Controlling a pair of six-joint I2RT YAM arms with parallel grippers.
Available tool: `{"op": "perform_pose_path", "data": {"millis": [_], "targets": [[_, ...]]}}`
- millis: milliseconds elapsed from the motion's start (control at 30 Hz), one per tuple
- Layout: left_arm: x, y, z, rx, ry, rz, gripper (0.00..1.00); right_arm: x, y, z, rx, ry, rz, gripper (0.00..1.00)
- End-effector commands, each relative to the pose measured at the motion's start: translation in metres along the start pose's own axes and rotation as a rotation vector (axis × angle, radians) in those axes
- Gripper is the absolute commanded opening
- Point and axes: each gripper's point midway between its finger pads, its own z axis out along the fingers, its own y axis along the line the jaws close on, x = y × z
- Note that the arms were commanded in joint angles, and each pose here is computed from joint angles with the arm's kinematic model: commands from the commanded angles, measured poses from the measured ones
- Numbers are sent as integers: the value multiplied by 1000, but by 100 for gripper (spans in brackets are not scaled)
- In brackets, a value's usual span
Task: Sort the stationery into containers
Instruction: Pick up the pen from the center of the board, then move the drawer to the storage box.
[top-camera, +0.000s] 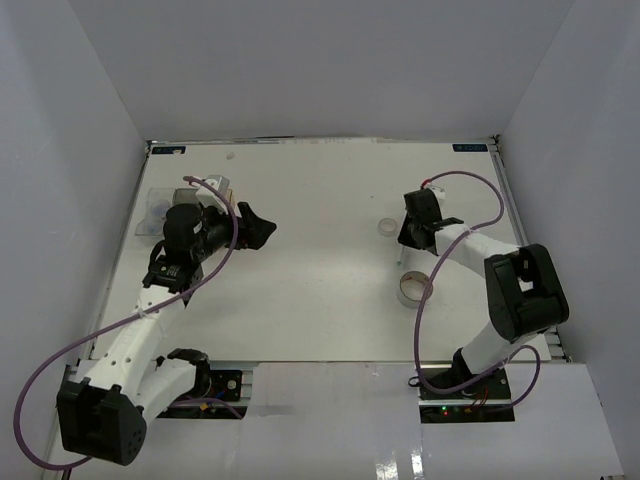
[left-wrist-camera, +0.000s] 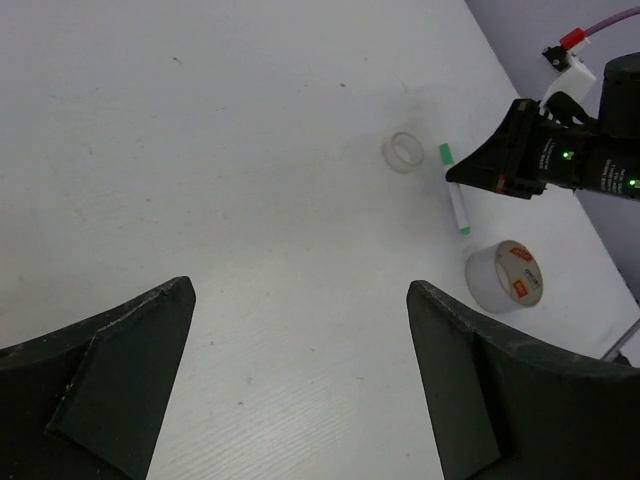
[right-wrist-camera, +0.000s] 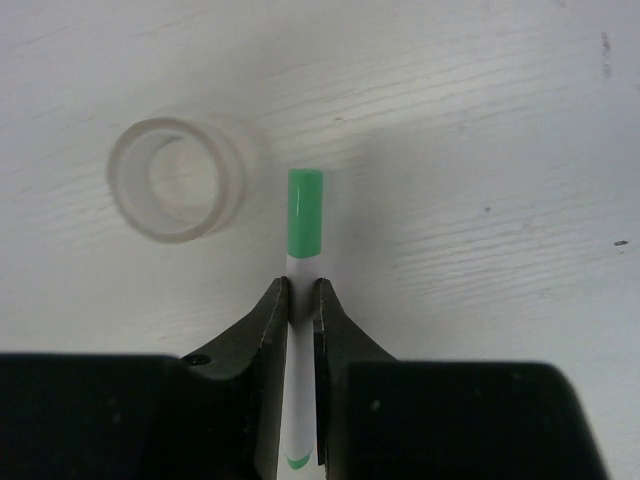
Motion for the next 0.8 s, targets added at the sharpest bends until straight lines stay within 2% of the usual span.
{"op": "perform_pose_path", "data": {"millis": [0, 67, 167, 333, 567, 767], "targets": [[-5, -29, 1, 140, 5, -83, 98, -22, 49, -40, -171, -86, -77, 8], [1, -38, 3, 193, 41, -118, 98, -23, 73, -58, -277, -112, -118, 8], [5, -45, 6, 215, 68, -165, 98, -25, 138, -112, -541, -213, -213, 8], [14, -61, 3, 252, 89, -213, 98, -22, 192, -168, -751, -307, -259, 8], [39, -92, 8, 283, 105, -262, 98, -20, 227, -224, -951, -391, -191, 8], [50, -107, 21, 272, 111, -295, 91, -10, 230, -235, -1007, -377, -148, 8]]}}
